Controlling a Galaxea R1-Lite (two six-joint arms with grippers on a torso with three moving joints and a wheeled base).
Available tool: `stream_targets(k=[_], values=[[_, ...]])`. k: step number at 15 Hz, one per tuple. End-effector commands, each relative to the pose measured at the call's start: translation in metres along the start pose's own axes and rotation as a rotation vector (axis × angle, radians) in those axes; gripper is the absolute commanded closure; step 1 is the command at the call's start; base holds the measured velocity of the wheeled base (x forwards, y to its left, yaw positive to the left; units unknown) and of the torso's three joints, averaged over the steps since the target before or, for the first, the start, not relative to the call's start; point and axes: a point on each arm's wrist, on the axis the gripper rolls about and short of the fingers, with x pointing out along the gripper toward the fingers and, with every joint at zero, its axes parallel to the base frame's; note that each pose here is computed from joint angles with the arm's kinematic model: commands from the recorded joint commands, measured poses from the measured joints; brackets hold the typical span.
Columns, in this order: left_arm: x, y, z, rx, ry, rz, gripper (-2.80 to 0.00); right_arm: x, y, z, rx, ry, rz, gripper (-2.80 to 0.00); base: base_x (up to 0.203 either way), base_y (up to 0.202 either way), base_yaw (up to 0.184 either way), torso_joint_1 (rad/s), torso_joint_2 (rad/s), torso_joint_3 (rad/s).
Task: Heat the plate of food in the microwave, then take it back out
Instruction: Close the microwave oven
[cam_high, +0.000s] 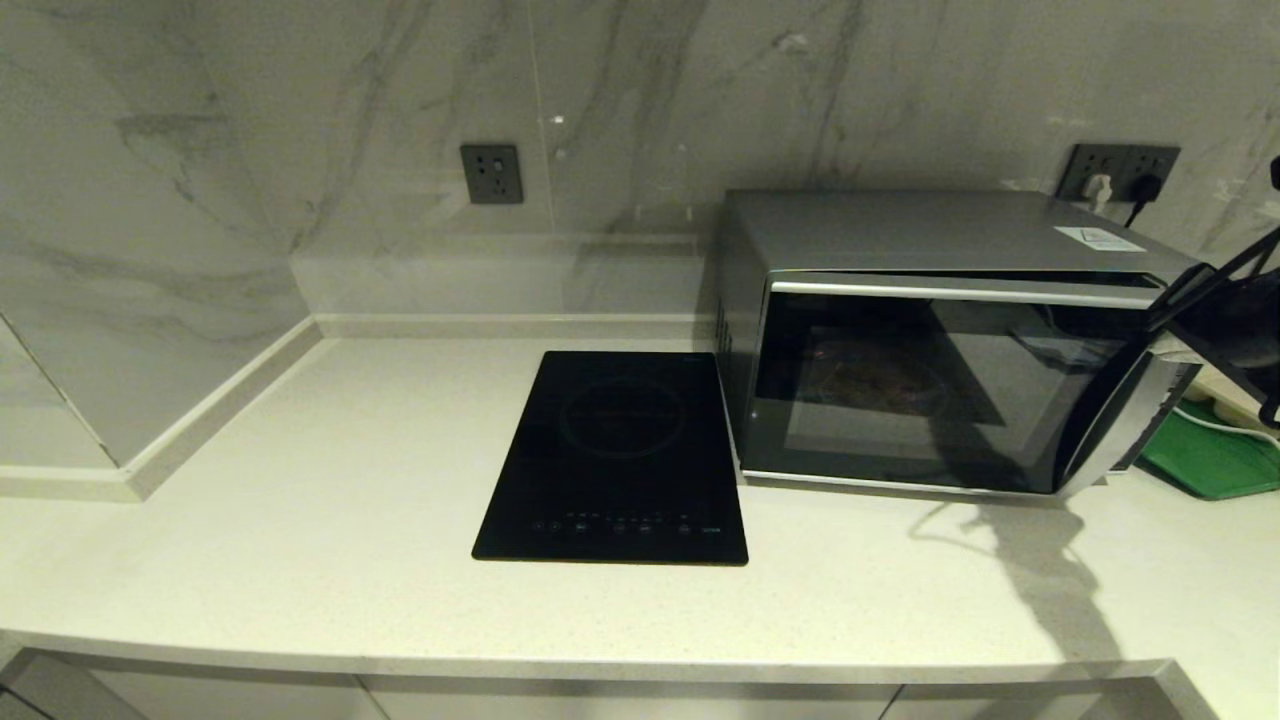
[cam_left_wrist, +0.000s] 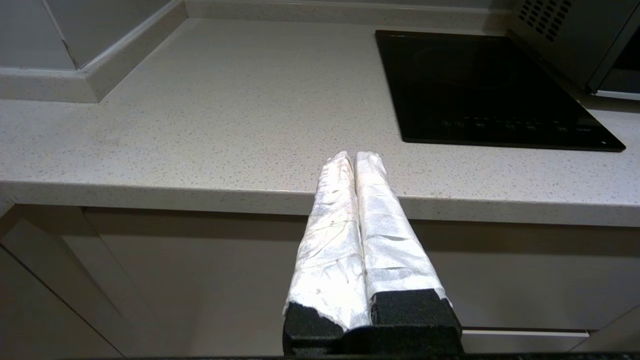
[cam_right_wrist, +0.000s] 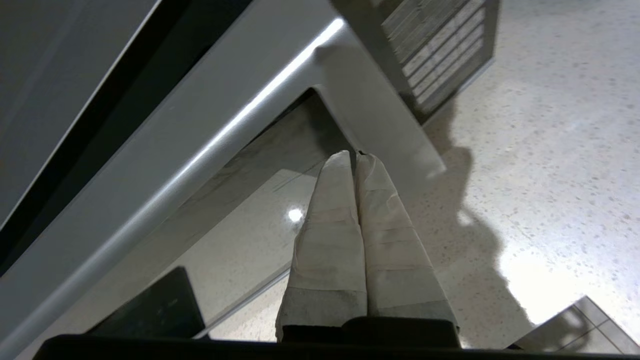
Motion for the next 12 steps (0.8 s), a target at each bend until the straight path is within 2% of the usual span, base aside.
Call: stream_targets(k=[1,4,8,12], values=[[0.0,0.0,0.0,-0.001,-0.001,0.001,0.0,0.002,-0.001,0.003,-0.003,0.001,0.008,0.0,0.0,0.0,0.0,0.0,0.0,0.0],[0.0,0.0,0.0,-0.001,-0.001,0.001,0.0,0.012,0.001,0.007,-0.023,-0.037,0.034,0.0,0.0,0.0,0.0,0.0,0.0,0.0],[0.0,0.0,0.0,-0.001,-0.001,0.001,0.0,0.031,0.0,0.004,-0.037,-0.03,0.026,0.0,0.0,0.0,0.0,0.0,0.0,0.0],[0.0,0.0,0.0,0.0,-0.001,0.001,0.0,0.036,0.004,0.005,-0.04,-0.028,0.082,0.0,0.0,0.0,0.0,0.0,0.0,0.0]])
